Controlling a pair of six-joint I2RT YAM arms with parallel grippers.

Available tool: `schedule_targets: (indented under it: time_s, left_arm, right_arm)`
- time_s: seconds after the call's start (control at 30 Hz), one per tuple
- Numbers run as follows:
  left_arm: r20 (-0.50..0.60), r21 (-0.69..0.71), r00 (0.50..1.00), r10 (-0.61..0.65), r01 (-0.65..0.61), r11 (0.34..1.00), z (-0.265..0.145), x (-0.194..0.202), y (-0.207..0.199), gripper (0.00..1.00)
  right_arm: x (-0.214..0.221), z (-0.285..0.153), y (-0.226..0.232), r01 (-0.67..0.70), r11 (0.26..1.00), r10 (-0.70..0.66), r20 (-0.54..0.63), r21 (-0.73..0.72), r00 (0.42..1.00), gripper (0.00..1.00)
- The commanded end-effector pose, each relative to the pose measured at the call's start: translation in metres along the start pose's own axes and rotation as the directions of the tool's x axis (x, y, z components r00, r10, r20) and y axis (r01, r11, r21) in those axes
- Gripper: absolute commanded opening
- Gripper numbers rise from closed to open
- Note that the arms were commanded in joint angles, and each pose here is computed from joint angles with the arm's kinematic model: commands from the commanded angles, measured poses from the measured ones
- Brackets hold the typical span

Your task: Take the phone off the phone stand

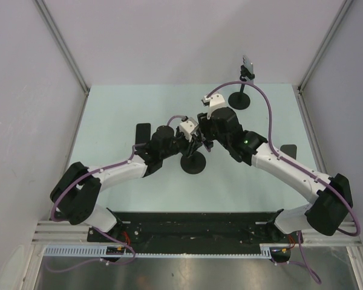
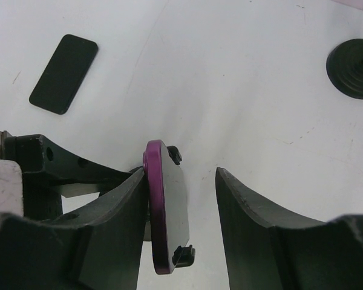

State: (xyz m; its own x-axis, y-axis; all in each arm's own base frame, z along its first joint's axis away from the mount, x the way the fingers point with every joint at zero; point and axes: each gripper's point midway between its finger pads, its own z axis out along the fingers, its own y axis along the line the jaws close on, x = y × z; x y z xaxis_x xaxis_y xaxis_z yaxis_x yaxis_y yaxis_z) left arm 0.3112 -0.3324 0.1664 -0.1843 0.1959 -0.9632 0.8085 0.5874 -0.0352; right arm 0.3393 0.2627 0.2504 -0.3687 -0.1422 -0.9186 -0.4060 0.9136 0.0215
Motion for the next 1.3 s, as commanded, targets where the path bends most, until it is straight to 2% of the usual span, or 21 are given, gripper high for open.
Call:
schedule_targets:
  time_s: [0.0, 0.23, 0.6, 0.83, 1.0, 1.1, 1.17, 1.2, 1.27]
  left_arm:
    - [-0.047, 0.038, 0.999, 0.019, -0.018, 0.999, -0.003, 0.017, -0.012, 0.0]
    - [-0.045, 0.041, 0.999, 0.012, -0.01, 0.999, -0.003, 0.017, -0.013, 0.0]
    - [-0.056, 0.032, 0.998, 0.005, -0.003, 0.999, -0.002, 0.022, -0.011, 0.01]
    - [-0.066, 0.033, 0.998, -0.007, 0.01, 0.999, -0.001, 0.026, -0.011, 0.0]
    - [-0.069, 0.029, 0.998, -0.016, 0.018, 0.999, -0.001, 0.034, -0.011, 0.01]
    - [-0.054, 0.027, 0.998, -0.019, 0.02, 0.999, -0.002, 0.038, -0.012, 0.0]
    - [-0.038, 0.018, 0.999, -0.017, 0.018, 1.0, -0.004, 0.037, -0.01, 0.06]
    - [-0.033, 0.012, 0.999, -0.014, 0.014, 1.0, -0.004, 0.037, -0.009, 0.1]
    - [-0.023, 0.003, 1.0, -0.013, 0.013, 1.0, -0.006, 0.035, -0.008, 0.2]
  right_arm:
    - [-0.002, 0.005, -0.003, 0.028, 0.999, -0.028, 0.004, 0.035, 1.0, 0.5]
    - [0.016, 0.017, -0.003, 0.06, 0.998, -0.058, -0.043, 0.037, 0.997, 0.46]
    - [0.027, 0.019, 0.0, 0.115, 0.993, -0.113, -0.078, 0.014, 0.991, 0.48]
    - [0.032, 0.017, 0.0, 0.146, 0.989, -0.146, -0.087, 0.0, 0.985, 0.59]
    - [0.033, 0.015, -0.004, 0.143, 0.99, -0.141, -0.071, 0.013, 0.987, 0.59]
    - [0.035, 0.015, -0.005, 0.136, 0.991, -0.134, -0.065, 0.013, 0.989, 0.54]
    - [0.036, 0.015, -0.004, 0.131, 0.991, -0.13, -0.061, 0.007, 0.99, 0.46]
    - [0.036, 0.014, -0.002, 0.129, 0.992, -0.129, -0.059, -0.005, 0.99, 0.39]
    - [0.034, 0.012, 0.0, 0.127, 0.992, -0.128, -0.049, -0.016, 0.991, 0.31]
